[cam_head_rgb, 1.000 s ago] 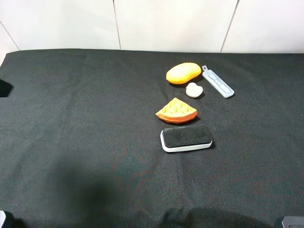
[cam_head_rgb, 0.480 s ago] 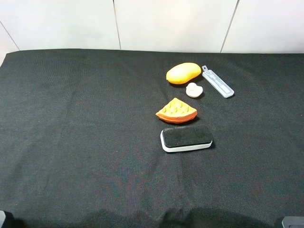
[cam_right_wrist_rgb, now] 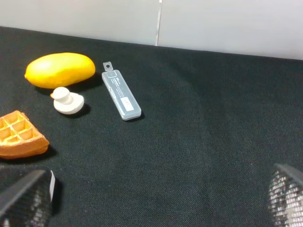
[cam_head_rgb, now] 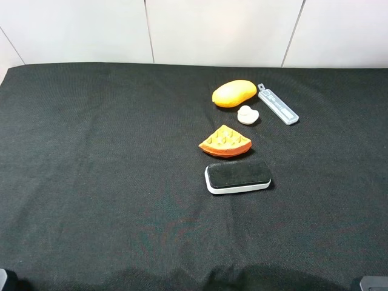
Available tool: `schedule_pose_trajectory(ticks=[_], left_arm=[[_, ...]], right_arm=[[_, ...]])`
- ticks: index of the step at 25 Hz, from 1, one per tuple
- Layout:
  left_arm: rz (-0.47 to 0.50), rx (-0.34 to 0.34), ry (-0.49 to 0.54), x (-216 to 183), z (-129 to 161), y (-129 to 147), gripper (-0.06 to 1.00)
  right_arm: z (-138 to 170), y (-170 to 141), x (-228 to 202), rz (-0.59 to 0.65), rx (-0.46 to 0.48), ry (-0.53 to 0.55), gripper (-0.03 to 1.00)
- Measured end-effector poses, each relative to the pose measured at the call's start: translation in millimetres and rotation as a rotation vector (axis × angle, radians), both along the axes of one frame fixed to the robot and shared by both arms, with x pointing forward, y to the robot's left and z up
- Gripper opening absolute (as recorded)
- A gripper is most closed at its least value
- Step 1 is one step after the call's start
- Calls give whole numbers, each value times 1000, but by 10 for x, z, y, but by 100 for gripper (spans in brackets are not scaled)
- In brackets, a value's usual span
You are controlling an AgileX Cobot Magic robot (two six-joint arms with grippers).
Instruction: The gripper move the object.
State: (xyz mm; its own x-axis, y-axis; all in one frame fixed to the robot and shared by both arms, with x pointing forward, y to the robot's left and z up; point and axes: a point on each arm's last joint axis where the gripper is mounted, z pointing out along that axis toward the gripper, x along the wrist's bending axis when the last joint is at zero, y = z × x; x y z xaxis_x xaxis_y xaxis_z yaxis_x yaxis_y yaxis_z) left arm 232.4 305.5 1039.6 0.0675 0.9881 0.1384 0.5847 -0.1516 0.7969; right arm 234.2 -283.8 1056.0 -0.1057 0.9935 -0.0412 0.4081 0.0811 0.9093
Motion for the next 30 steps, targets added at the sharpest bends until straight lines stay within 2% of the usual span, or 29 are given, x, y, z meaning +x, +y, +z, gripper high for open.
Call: schedule_pose_trajectory(ticks=[13,19,30], left_arm=[[14,-6,-24,-32,-4,-2,85],[73,-90,-27,-32,-4,-2,85],[81,-102,-28,-32,-4,-2,85]], right_arm=[[0,0,0,0,0,0,69],[0,1,0,1,1,0,69],[0,1,0,1,1,0,69]])
